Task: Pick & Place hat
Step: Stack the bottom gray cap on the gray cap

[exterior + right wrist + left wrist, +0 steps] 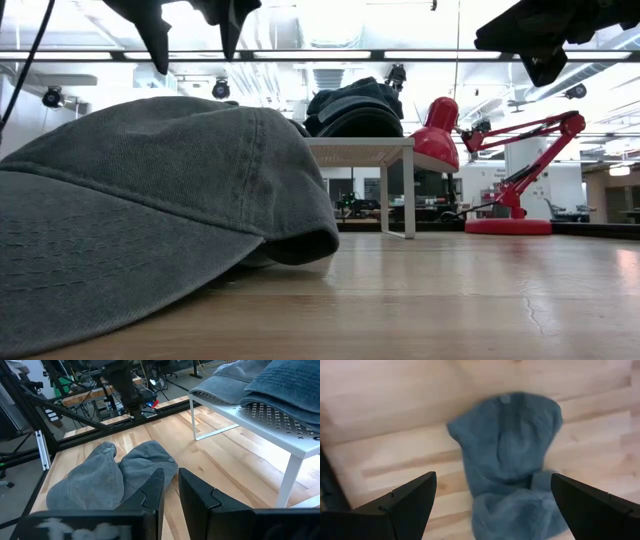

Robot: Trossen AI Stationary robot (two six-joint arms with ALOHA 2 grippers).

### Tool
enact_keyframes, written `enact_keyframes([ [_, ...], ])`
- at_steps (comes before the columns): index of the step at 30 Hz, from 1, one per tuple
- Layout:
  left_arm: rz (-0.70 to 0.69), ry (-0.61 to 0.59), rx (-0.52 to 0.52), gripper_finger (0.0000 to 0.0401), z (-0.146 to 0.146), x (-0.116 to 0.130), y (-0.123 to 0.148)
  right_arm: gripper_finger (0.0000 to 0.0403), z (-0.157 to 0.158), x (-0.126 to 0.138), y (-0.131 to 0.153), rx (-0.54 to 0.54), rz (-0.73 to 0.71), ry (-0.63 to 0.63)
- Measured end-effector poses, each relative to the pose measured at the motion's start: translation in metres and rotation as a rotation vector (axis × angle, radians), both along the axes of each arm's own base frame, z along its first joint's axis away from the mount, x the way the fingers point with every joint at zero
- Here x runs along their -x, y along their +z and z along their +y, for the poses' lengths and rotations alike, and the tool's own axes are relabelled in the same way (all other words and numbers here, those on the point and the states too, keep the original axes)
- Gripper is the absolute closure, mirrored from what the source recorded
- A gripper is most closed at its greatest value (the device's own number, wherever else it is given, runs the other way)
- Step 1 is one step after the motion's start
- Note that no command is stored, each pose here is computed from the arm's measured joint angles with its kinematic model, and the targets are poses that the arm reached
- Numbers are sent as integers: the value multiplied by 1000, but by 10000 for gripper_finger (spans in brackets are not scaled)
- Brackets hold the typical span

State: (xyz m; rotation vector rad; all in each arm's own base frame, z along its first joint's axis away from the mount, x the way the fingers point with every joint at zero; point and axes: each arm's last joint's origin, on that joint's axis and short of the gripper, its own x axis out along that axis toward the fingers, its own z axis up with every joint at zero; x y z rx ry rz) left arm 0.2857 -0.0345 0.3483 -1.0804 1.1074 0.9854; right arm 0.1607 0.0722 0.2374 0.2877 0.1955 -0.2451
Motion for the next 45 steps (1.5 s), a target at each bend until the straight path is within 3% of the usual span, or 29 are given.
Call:
enact_keyframes([
  [8,-76,-41,20,18,-27,-8,-16,351,0,0,0,0,0,0],
  [21,-123,-148,24,18,-42,-13,-36,351,0,0,0,1,1,0],
  [30,-131,-55,129,18,-71,-7,-41,351,0,0,0,1,1,0],
  [34,-156,-20,133,18,-89,-2,-41,351,0,0,0,1,1,0],
  [40,-272,-70,67,18,-110,0,-42,351,0,0,0,1,1,0],
  [45,-339,-76,75,18,-117,-4,-60,351,0,0,0,1,1,0],
])
